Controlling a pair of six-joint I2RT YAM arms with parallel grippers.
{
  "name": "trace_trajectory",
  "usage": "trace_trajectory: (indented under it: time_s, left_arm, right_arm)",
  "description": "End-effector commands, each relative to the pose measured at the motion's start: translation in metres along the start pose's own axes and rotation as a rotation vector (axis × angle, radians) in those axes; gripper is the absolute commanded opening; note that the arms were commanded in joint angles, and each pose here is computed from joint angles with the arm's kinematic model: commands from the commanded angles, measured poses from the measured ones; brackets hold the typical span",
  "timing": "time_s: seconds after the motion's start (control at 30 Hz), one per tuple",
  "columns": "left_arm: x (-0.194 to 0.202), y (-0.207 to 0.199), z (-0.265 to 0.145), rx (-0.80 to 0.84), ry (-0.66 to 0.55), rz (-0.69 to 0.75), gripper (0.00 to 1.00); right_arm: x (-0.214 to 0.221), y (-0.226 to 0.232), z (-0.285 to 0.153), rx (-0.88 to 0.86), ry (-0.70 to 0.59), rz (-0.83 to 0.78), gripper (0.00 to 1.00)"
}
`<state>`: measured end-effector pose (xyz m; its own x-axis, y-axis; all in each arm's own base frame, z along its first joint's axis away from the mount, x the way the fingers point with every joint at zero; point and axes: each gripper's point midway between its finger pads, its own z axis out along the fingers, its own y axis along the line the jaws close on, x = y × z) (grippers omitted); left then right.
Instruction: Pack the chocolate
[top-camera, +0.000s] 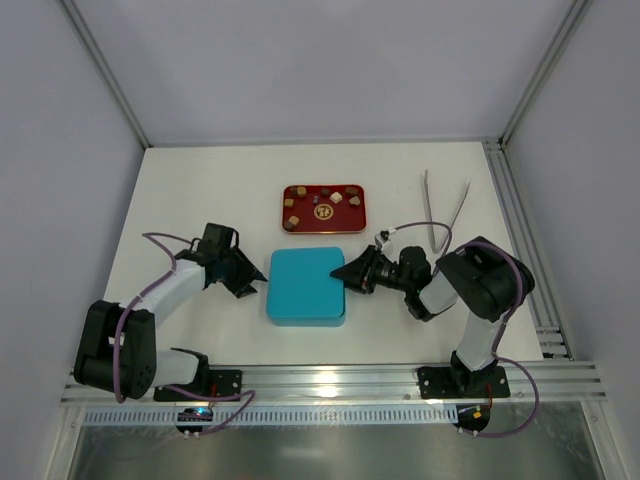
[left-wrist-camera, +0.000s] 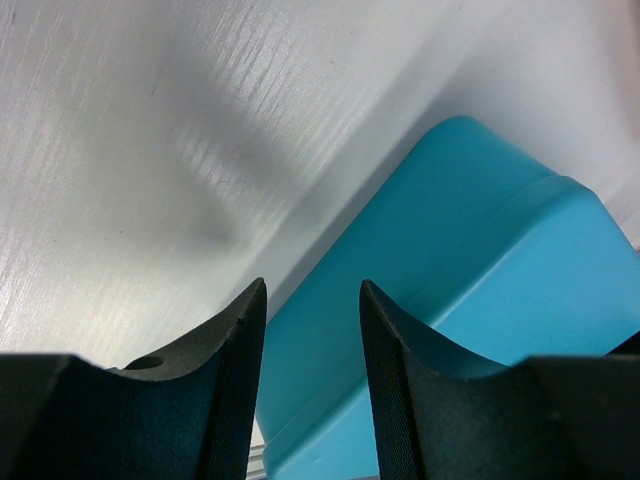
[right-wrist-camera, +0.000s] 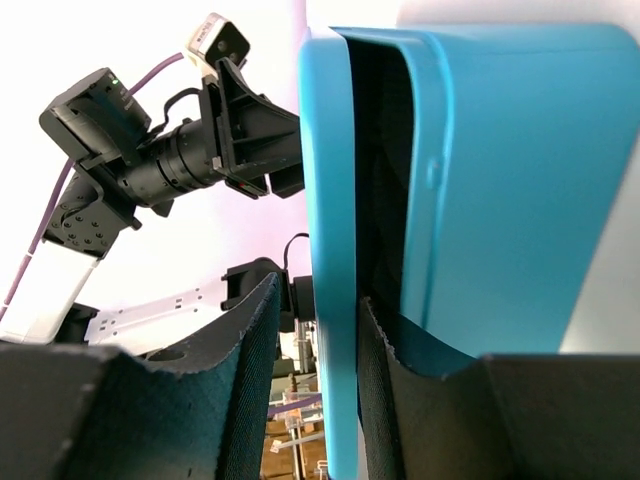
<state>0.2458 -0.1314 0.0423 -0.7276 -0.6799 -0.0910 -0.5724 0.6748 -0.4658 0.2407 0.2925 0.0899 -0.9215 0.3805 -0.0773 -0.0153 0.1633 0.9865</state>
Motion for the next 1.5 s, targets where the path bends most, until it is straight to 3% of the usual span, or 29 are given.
trace_trajectory:
  time_s: [0.0, 0.83, 1.47]
  left_arm:
    - [-0.009, -0.019, -0.011, 0.057, -0.023, 0.028, 0.42]
    - [-0.006, -0.029, -0.013, 0.088, 0.007, 0.051, 0.42]
    - [0.001, -0.029, -0.012, 0.088, 0.026, 0.064, 0.42]
  right_arm:
    - [-0.009, 0.070, -0.014, -0.283, -0.070, -0.255, 0.37]
    - [-0.016, 0.051, -0.032, -0.212, -0.101, -0.268, 0.41]
    - [-0.020, 0.026, -0.036, -0.067, -0.123, -0.310, 0.41]
